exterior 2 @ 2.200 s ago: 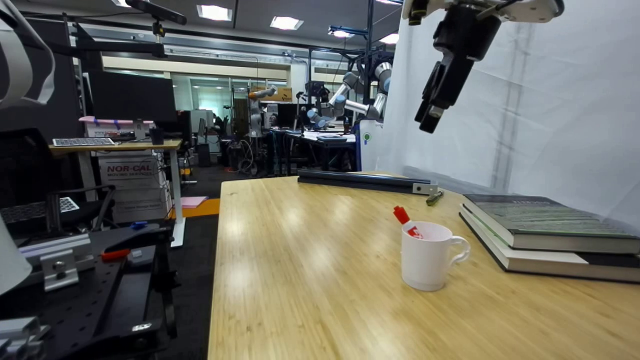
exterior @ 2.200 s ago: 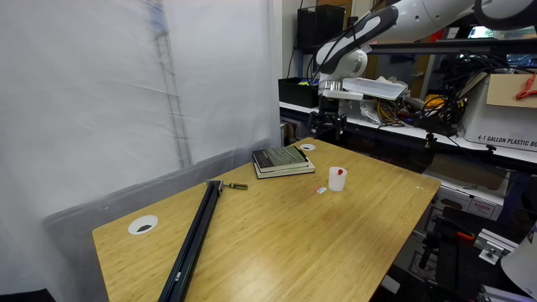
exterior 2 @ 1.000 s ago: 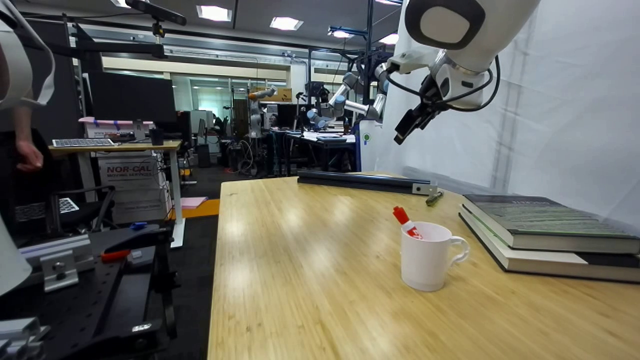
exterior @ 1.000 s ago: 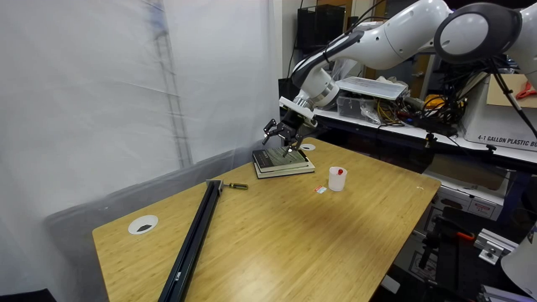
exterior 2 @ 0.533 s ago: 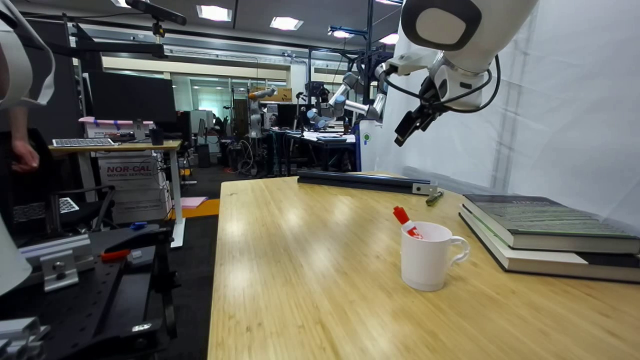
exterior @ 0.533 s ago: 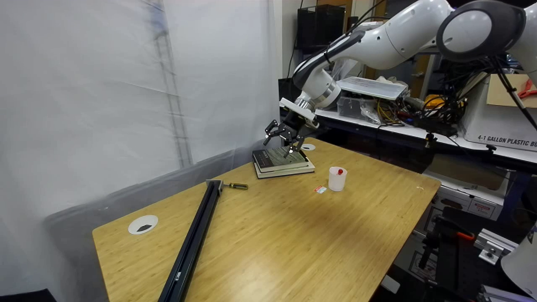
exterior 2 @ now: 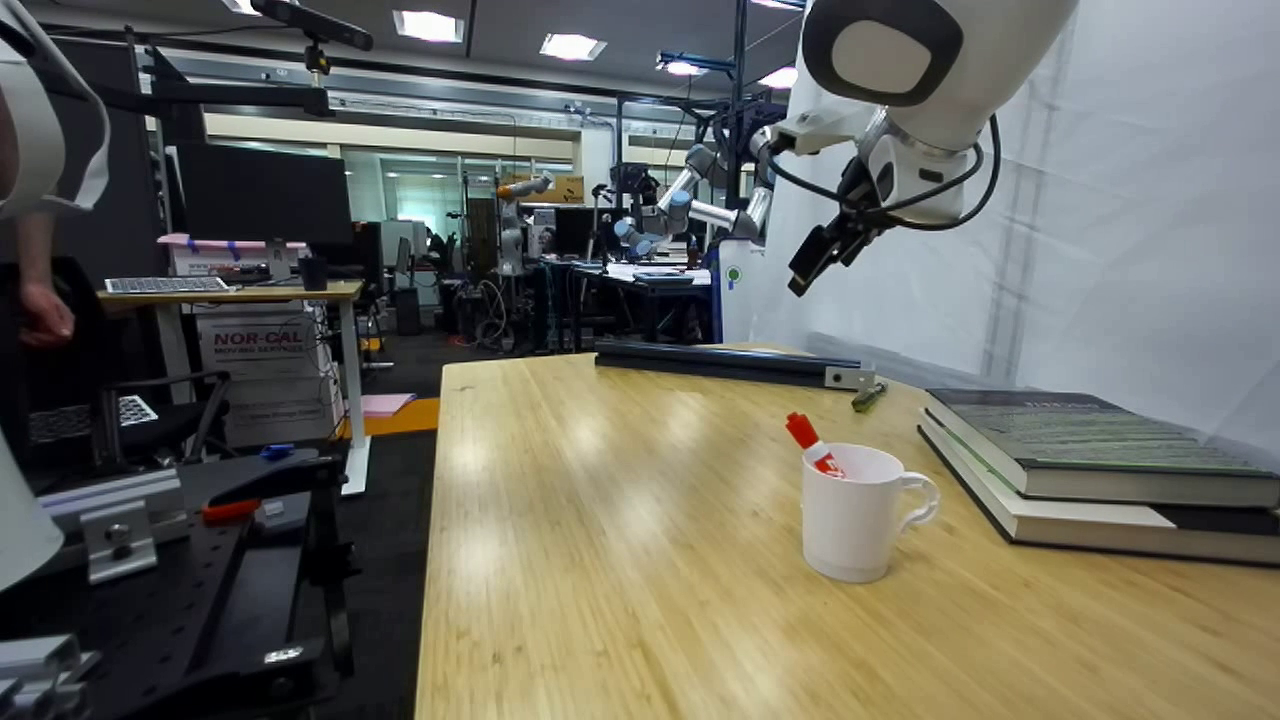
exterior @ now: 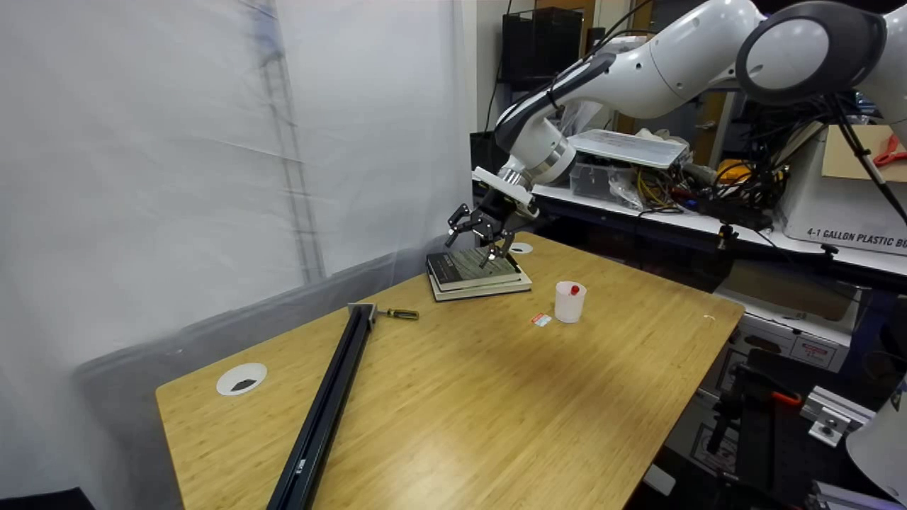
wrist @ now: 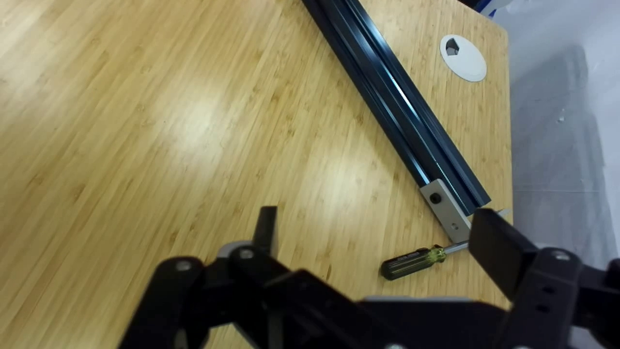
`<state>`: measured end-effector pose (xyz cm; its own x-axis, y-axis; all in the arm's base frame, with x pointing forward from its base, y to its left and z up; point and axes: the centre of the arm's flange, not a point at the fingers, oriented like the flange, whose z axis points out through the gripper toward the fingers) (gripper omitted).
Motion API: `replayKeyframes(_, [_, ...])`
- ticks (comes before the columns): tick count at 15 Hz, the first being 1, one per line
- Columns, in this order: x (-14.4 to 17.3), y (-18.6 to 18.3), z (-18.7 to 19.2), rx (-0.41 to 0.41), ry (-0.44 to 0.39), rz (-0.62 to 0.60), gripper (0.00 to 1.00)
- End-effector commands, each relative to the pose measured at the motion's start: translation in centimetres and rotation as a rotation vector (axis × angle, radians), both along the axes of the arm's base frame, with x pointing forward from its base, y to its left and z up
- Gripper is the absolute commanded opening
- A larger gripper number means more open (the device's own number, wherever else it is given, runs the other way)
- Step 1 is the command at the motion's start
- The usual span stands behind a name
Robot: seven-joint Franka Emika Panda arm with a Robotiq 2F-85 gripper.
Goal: Move the mug to the right, put the marker on the desk, then put it back in the mug
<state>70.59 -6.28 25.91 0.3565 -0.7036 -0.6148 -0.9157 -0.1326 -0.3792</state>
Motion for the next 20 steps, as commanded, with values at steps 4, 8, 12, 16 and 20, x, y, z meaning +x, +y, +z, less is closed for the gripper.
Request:
replayKeyframes(4, [-1.5,-2.4,-1.2,-0.009,0.04,-0.031,1.0])
replayKeyframes(8, [-3.8,-5.5,-2.8,-0.013,0.084,-0.084,1.0])
replayKeyframes(12, [-6.0,-8.1,-4.1,-0.004,0.122,-0.113,1.0])
replayKeyframes(16, [-8.9,-11.0,-4.5,-0.008,0.142,-0.121,1.0])
replayKeyframes(20, [-11.2,-12.9,-4.7,-0.03,0.146,-0.047,1.0])
